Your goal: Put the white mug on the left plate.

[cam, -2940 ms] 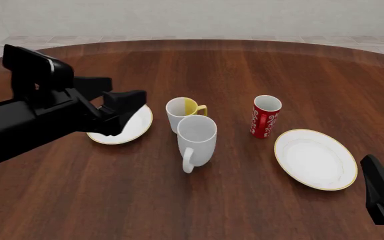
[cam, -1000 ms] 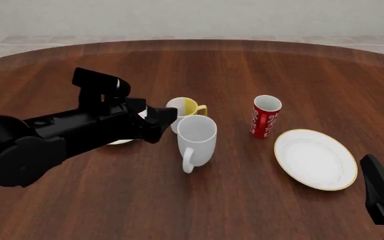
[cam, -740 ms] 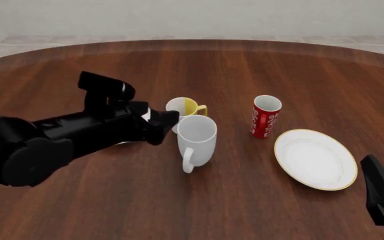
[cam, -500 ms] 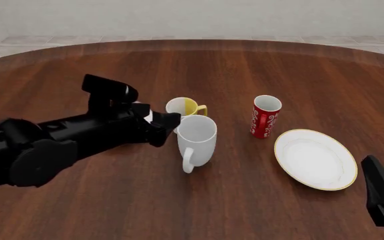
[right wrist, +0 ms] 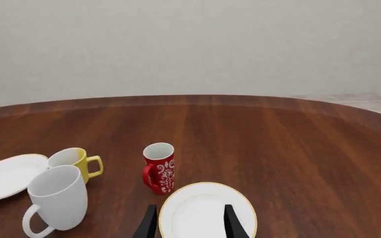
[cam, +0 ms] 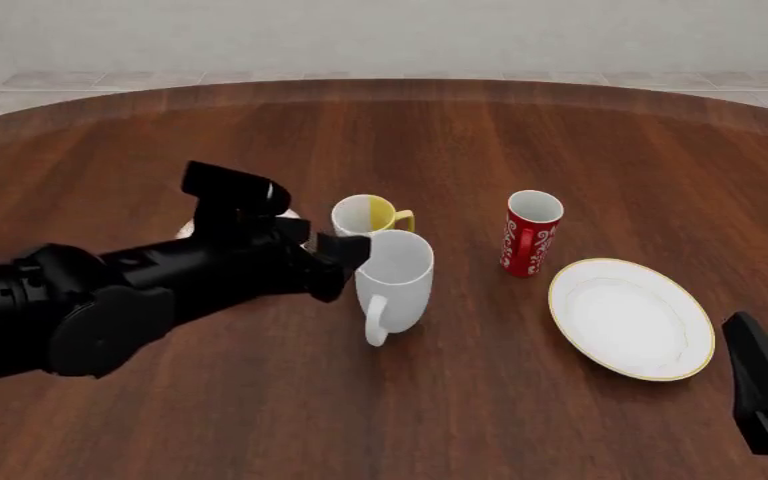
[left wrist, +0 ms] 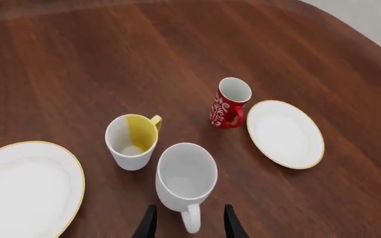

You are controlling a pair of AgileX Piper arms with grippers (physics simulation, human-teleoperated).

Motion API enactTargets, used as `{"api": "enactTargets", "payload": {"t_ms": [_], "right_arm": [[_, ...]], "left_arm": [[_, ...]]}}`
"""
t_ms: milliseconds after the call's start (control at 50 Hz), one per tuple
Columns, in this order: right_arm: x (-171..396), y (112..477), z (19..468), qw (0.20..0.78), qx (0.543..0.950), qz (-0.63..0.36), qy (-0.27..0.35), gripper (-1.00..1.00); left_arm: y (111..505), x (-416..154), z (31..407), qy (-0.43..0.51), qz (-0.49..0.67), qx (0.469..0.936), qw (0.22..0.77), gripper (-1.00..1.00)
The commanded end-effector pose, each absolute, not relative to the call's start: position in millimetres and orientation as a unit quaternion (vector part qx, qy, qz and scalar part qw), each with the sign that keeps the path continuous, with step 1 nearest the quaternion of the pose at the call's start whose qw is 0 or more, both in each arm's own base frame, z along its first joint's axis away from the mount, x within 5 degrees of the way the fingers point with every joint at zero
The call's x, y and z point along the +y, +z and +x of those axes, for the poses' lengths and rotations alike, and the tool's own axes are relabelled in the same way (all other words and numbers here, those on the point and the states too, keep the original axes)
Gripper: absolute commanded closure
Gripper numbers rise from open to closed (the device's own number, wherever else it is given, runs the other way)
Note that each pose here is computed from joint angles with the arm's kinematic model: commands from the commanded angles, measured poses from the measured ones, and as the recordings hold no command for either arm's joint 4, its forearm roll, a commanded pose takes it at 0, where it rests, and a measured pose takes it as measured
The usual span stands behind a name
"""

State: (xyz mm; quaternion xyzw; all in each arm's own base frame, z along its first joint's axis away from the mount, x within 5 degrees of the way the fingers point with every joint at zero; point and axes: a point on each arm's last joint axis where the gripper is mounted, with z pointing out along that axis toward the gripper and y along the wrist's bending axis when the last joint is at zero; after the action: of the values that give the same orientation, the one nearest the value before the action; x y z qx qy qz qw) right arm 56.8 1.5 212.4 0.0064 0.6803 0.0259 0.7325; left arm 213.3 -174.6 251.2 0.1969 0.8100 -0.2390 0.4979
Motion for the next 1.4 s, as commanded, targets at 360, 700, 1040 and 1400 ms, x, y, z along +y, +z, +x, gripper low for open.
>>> {"api": "enactTargets", "payload": {"t_ms": [360, 700, 1040, 1400], "right_arm": [[2, 212, 57, 0.733, 0.68, 0.005, 0.026, -1.0], [2, 212, 57, 0.733, 0.68, 0.005, 0.025, -1.0], [1, 212, 57, 0.732, 0.68, 0.004, 0.024, -1.0], [1, 212, 57, 0.733, 0.68, 0.005, 0.025, -1.0]], "left_arm": [[241, -182, 217, -0.244, 0.194, 0.816, 0.487, -1.0], [230, -189, 220, -0.248, 0.189, 0.825, 0.472, -1.0], [221, -193, 224, -0.248, 0.186, 0.831, 0.462, -1.0], [212, -196, 229, -0.244, 0.181, 0.838, 0.453, -1.0]]}}
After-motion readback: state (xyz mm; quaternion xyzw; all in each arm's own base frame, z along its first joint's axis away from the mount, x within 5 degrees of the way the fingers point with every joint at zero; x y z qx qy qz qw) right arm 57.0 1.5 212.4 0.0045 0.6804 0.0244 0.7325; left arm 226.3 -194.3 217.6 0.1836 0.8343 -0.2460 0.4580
